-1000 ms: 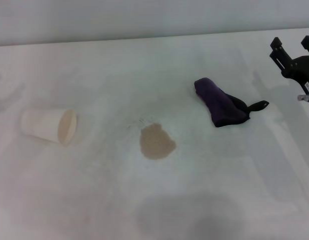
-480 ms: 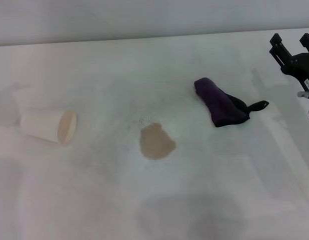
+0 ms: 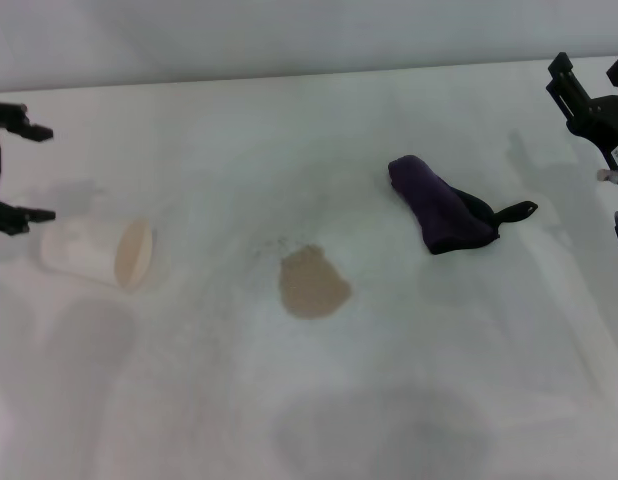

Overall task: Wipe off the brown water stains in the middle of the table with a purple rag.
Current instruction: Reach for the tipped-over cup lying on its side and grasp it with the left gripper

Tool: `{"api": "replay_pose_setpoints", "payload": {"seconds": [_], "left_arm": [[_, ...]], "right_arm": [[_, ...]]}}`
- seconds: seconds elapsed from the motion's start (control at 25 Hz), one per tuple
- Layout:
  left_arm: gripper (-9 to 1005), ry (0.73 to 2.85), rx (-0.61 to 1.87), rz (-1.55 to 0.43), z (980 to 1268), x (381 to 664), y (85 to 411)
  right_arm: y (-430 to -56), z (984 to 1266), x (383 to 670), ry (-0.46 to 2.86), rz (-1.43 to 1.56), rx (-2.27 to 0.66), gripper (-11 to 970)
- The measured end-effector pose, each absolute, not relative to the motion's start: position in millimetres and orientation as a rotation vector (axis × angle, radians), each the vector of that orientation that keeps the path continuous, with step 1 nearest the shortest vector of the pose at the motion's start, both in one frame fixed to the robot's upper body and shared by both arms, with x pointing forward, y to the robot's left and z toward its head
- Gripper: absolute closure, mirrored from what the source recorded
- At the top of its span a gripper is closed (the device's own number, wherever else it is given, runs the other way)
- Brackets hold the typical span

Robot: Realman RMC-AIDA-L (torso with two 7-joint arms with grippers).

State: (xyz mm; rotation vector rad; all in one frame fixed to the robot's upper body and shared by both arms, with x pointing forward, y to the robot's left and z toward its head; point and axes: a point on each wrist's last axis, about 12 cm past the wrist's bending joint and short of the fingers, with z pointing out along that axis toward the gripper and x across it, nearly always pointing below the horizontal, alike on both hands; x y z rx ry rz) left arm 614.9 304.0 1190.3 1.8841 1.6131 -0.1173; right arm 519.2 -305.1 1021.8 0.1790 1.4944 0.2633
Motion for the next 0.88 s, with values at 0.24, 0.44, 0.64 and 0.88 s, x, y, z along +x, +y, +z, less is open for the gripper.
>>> {"api": "replay_pose_setpoints", "payload": {"seconds": [0.24, 0.44, 0.64, 0.88], "left_arm": [[109, 1.584, 1.972, -0.153, 1170, 618, 291], [111, 1.588, 1.986, -0.176, 1159, 618, 287], [112, 1.613, 1.994, -0.183, 1146, 616, 287], [112, 1.629, 2.011, -0.174, 1129, 616, 285]], "right_arm": [[-304, 1021, 518, 1.497, 0.267, 0.187, 90], [-303, 1021, 518, 1.496, 0.274, 0.187, 90], [-303, 1022, 518, 1.489, 0.275, 0.187, 90], [-303, 1022, 517, 1.486, 0.275, 0.187, 90]]}}
